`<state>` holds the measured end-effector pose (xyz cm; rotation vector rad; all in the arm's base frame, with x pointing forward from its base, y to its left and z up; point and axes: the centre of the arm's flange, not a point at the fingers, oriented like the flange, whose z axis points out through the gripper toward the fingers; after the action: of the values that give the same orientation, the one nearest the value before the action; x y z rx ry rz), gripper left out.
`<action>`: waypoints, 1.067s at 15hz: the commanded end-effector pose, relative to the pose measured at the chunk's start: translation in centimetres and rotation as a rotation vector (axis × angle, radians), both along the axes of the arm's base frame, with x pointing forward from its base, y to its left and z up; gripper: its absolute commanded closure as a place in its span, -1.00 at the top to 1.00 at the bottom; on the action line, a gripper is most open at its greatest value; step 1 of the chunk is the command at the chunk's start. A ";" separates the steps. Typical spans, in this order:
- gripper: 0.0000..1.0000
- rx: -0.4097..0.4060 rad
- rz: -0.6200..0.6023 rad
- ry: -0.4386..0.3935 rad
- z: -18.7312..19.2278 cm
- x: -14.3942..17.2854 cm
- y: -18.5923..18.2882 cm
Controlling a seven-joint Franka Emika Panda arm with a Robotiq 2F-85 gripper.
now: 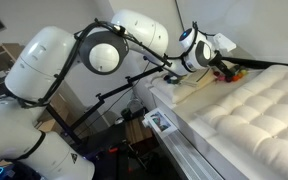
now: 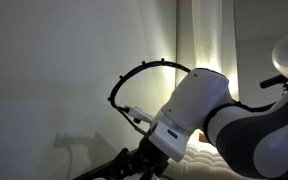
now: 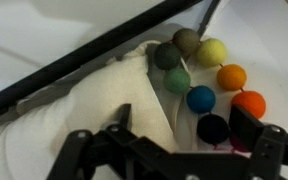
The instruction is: Put the colorful object in between the two cushions.
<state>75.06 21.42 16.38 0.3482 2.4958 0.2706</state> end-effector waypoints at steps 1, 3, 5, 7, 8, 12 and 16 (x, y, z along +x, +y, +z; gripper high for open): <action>1.00 -0.012 0.023 0.008 0.0 1.2 0.6; 1.00 -0.002 0.023 0.024 -0.4 1.6 0.1; 1.00 0.009 0.020 0.043 -1.1 2.0 -0.6; 1.00 0.023 0.010 0.056 -1.6 2.4 -1.4; 1.00 0.029 0.002 0.064 -1.9 2.6 -1.9; 0.14 0.043 -0.022 0.062 -2.3 3.0 -2.9; -0.46 0.052 -0.046 0.062 -2.1 3.4 -3.5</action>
<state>76.98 18.24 14.78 0.4377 2.5264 0.3298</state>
